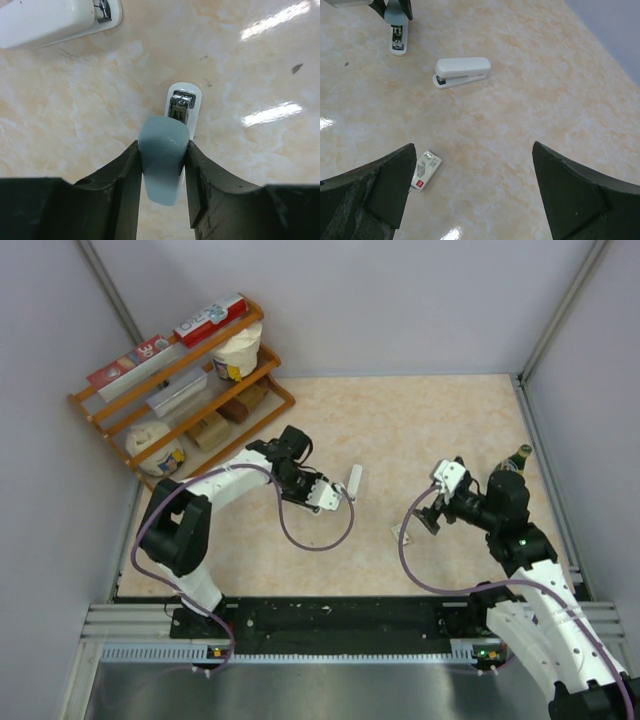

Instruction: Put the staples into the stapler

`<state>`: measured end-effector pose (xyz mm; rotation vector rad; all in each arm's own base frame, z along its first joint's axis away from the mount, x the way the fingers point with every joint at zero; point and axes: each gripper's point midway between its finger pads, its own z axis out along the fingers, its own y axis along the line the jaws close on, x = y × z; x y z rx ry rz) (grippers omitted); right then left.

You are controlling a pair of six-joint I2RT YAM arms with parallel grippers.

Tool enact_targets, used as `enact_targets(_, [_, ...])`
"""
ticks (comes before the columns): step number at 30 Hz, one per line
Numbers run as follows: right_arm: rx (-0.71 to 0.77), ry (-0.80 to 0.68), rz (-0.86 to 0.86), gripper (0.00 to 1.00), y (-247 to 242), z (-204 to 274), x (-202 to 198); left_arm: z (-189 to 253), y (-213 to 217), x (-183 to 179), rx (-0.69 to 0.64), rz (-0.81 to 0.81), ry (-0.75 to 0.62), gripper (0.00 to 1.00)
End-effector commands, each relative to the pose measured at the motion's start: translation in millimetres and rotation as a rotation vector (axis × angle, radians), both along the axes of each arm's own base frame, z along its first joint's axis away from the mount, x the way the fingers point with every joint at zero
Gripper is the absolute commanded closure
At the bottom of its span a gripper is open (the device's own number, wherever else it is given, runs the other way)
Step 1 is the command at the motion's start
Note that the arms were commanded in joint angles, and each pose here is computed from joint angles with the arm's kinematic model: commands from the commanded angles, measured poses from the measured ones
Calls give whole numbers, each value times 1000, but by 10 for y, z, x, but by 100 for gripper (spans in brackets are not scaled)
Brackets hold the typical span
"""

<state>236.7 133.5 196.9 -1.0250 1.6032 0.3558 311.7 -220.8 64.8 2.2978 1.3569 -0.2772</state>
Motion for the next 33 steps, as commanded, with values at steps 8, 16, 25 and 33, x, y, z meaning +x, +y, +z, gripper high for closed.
enact_targets(8, [173,82,146,6,303,248,-205,829,-316,-374,-422,185,30,100])
enact_targets(16, [369,306,251,11,650,517,-210,1459,-375,-620,-654,201,-1,100])
enact_targets(25, [398,614,347,23,1124,372,-94,1898,-360,-926,-762,186,45,100])
enact_targets(33, [447,804,450,32,1427,384,-81,1856,-359,-981,-761,183,56,100])
